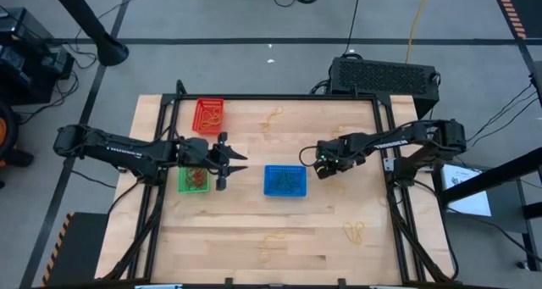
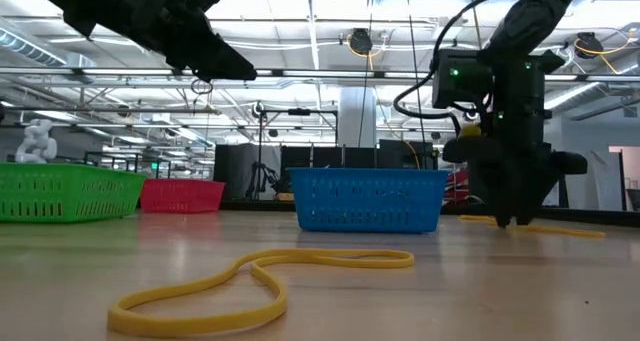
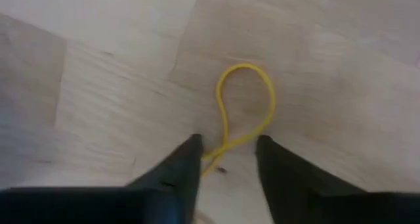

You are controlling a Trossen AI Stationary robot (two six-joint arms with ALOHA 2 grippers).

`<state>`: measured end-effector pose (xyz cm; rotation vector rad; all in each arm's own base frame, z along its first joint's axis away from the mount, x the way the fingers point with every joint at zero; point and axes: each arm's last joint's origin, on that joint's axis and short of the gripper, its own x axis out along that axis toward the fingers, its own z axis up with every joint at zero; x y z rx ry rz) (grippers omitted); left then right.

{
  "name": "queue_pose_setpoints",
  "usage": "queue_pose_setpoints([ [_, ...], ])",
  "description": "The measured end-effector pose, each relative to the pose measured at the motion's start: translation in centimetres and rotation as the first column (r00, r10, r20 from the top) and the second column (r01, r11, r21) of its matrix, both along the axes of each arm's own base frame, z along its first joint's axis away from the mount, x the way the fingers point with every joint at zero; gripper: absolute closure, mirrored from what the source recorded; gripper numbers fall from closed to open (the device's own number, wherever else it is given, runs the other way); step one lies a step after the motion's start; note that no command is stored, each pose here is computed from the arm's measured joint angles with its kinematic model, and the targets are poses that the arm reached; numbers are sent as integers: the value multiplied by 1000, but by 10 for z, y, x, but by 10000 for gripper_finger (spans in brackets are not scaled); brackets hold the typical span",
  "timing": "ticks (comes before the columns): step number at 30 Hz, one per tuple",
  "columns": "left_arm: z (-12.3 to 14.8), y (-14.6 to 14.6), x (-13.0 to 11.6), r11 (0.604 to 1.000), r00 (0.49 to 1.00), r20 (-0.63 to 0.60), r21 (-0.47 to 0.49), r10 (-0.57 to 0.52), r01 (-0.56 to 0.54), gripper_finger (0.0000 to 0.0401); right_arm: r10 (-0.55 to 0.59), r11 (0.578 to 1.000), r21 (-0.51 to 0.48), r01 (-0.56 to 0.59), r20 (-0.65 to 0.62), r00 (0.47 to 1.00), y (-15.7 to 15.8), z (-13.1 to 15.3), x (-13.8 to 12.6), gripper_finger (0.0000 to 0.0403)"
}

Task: Sort rubber bands into baskets
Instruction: Put the yellow rubber band into the red bin

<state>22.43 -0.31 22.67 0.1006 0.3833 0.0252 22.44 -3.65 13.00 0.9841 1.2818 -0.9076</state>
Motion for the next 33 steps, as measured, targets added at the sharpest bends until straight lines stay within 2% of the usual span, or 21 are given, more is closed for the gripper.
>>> queue_pose_setpoints([
  [4,0,0,0,1000,1000,0,0,0,0,265,49,999,4,-49,30,998,0,1,2,359],
  [6,0,0,0,1000,1000,0,0,0,0,265,82,997,2,-82,46,996,0,2,3,389],
  [12,0,0,0,1000,1000,3,-3,-8,8,265,119,992,-37,-119,-5,993,0,22,-6,400],
  [17,-13,-1,-3,1000,998,50,-10,-29,30,265,132,984,-126,-123,67,989,0,54,-9,402],
  [19,-18,-1,-3,999,995,93,-12,-31,32,265,146,980,-162,-119,168,975,2,68,-6,402],
  [22,-21,-2,0,998,984,168,-25,-53,58,265,182,969,-220,-113,323,929,9,84,-1,402],
  [26,-24,-5,6,986,966,217,-58,-139,155,265,249,946,-310,-91,519,818,20,105,10,403],
  [33,-32,-6,23,976,938,313,-105,-151,192,265,381,910,-408,-75,750,540,41,131,38,403],
])
